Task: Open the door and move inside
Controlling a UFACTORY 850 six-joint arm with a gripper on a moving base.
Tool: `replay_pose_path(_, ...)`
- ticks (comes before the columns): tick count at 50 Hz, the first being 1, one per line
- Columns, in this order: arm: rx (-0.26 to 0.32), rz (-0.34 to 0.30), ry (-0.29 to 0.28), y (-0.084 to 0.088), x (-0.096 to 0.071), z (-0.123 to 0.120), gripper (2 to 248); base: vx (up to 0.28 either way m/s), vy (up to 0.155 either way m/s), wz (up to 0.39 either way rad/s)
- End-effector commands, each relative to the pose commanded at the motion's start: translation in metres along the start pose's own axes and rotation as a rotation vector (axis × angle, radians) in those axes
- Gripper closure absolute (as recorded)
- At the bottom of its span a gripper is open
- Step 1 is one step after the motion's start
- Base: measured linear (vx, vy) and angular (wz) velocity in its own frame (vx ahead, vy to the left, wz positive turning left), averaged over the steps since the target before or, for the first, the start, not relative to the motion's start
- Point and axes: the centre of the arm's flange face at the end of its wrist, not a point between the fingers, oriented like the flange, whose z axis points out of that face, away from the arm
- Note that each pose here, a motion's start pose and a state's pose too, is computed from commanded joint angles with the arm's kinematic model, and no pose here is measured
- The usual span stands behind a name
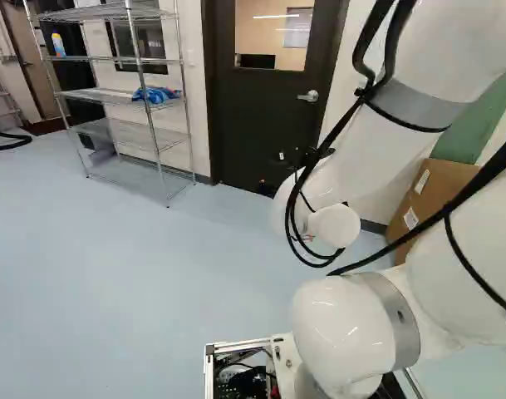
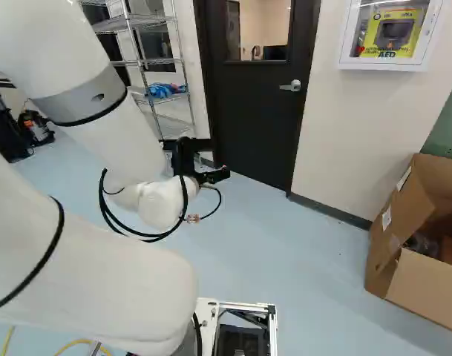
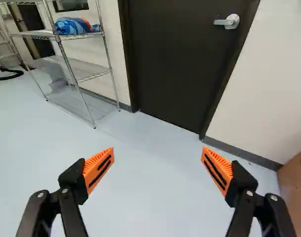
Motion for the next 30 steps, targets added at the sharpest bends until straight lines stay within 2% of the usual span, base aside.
replay_pose_path(30,0.000,0.000,0.000,0.0000,0.0000,0.0000,3,0.097,0.001,-0.001)
